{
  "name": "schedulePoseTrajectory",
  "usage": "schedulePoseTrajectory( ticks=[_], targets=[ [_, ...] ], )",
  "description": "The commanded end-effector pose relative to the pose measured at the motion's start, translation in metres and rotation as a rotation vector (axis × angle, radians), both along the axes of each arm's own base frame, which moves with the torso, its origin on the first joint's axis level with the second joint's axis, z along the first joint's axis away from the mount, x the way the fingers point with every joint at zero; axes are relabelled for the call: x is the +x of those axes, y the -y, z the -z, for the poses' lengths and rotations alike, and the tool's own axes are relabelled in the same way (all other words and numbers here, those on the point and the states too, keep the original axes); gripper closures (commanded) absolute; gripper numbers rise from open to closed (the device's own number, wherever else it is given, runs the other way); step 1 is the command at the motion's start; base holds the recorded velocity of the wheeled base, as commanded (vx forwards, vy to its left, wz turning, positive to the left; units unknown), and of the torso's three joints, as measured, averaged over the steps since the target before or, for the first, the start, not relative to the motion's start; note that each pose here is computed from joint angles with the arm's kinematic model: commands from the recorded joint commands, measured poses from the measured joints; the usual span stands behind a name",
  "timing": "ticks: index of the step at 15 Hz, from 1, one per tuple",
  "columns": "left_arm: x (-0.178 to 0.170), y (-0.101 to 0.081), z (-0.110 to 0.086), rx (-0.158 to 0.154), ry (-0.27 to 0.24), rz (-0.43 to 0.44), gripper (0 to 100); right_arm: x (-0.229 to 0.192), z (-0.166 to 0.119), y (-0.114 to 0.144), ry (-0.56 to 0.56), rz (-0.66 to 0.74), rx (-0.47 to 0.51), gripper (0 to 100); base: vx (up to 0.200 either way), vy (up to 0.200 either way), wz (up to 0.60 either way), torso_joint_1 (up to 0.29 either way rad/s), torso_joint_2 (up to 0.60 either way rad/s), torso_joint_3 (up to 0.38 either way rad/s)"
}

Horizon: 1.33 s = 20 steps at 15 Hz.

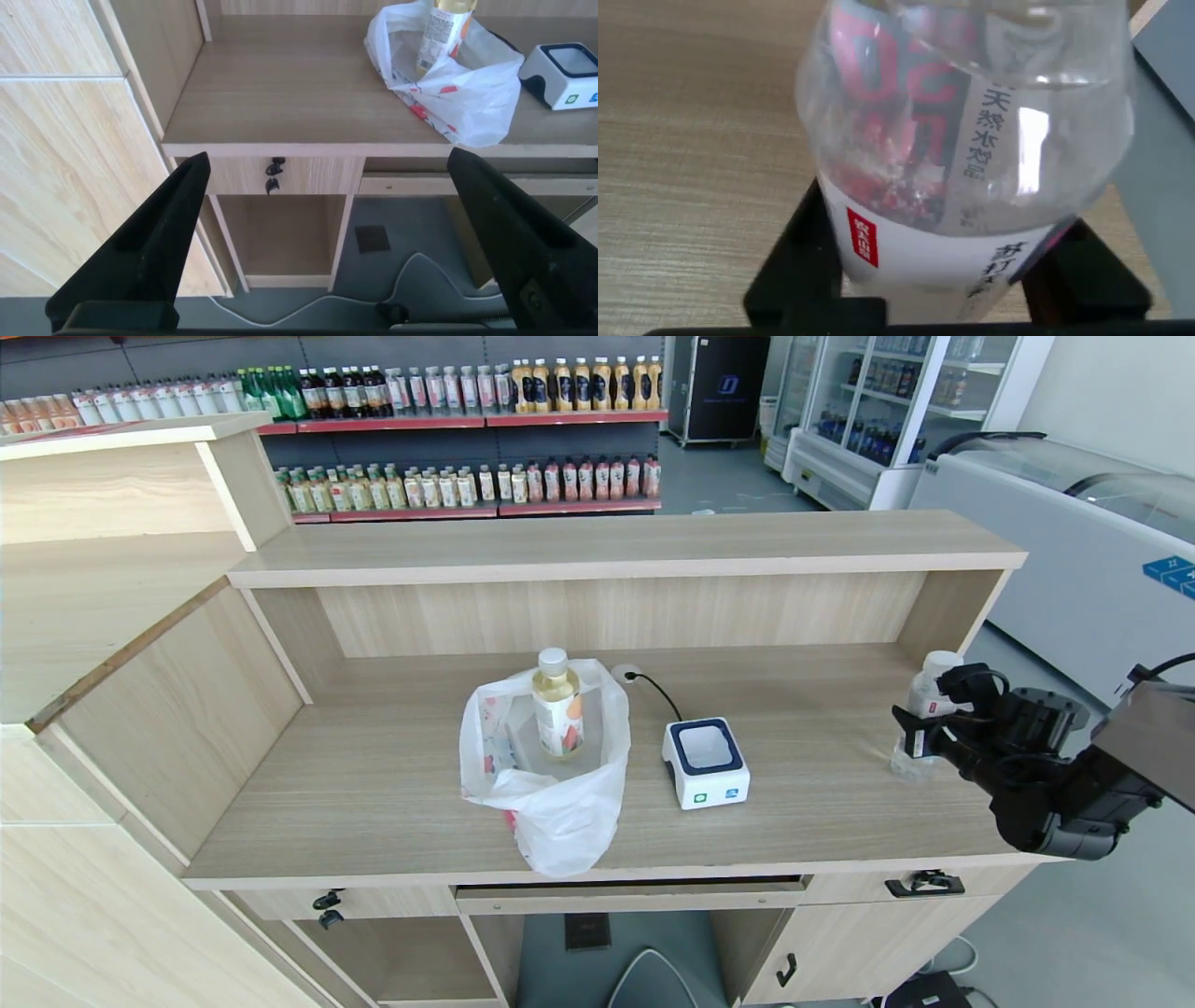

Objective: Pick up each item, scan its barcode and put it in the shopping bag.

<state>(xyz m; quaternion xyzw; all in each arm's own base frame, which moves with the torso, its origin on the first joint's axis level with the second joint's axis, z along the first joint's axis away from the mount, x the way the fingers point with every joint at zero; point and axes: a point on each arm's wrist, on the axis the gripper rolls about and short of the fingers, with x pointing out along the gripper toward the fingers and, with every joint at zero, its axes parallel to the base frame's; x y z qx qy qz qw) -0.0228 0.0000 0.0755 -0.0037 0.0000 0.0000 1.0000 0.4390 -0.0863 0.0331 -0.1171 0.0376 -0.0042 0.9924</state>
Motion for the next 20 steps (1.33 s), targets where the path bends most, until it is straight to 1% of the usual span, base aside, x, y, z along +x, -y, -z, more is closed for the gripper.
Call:
schedulePoseTrajectory(
  ticks=[1,7,9,11,12,14,15,16,17,18,20],
  targets=[
    [0.0,0.0,0.0,0.0,0.0,0.0,0,0.002,0.0,-0.001,0.004,-0.002,-0.002,100,0.0,0.0,0.0,0.0,0.0,0.0],
    [0.0,0.0,0.0,0.0,0.0,0.0,0,0.002,-0.002,-0.006,0.006,-0.011,0.0,100,0.0,0.0,0.0,0.0,0.0,0.0],
    [0.0,0.0,0.0,0.0,0.0,0.0,0,0.0,-0.023,-0.008,0.049,-0.011,0.06,100,0.0,0.0,0.0,0.0,0.0,0.0],
    [0.0,0.0,0.0,0.0,0.0,0.0,0,-0.009,-0.053,-0.015,0.038,0.001,0.16,100,0.0,0.0,0.0,0.0,0.0,0.0],
    [0.0,0.0,0.0,0.0,0.0,0.0,0,-0.023,-0.085,-0.023,-0.003,0.023,0.283,100,0.0,0.0,0.0,0.0,0.0,0.0],
    [0.0,0.0,0.0,0.0,0.0,0.0,0,-0.06,-0.141,-0.038,-0.114,0.031,0.457,100,0.0,0.0,0.0,0.0,0.0,0.0],
    [0.0,0.0,0.0,0.0,0.0,0.0,0,-0.077,-0.164,-0.047,-0.142,0.019,0.529,100,0.0,0.0,0.0,0.0,0.0,0.0],
    [0.0,0.0,0.0,0.0,0.0,0.0,0,-0.093,-0.186,-0.06,-0.145,-0.017,0.604,100,0.0,0.0,0.0,0.0,0.0,0.0],
    [0.0,0.0,0.0,0.0,0.0,0.0,0,-0.106,-0.201,-0.069,-0.14,-0.066,0.657,100,0.0,0.0,0.0,0.0,0.0,0.0],
    [0.0,0.0,0.0,0.0,0.0,0.0,0,-0.124,-0.218,-0.082,-0.161,-0.135,0.702,100,0.0,0.0,0.0,0.0,0.0,0.0],
    [0.0,0.0,0.0,0.0,0.0,0.0,0,-0.157,-0.243,-0.103,-0.196,-0.269,0.751,100,0.0,0.0,0.0,0.0,0.0,0.0]
  ],
)
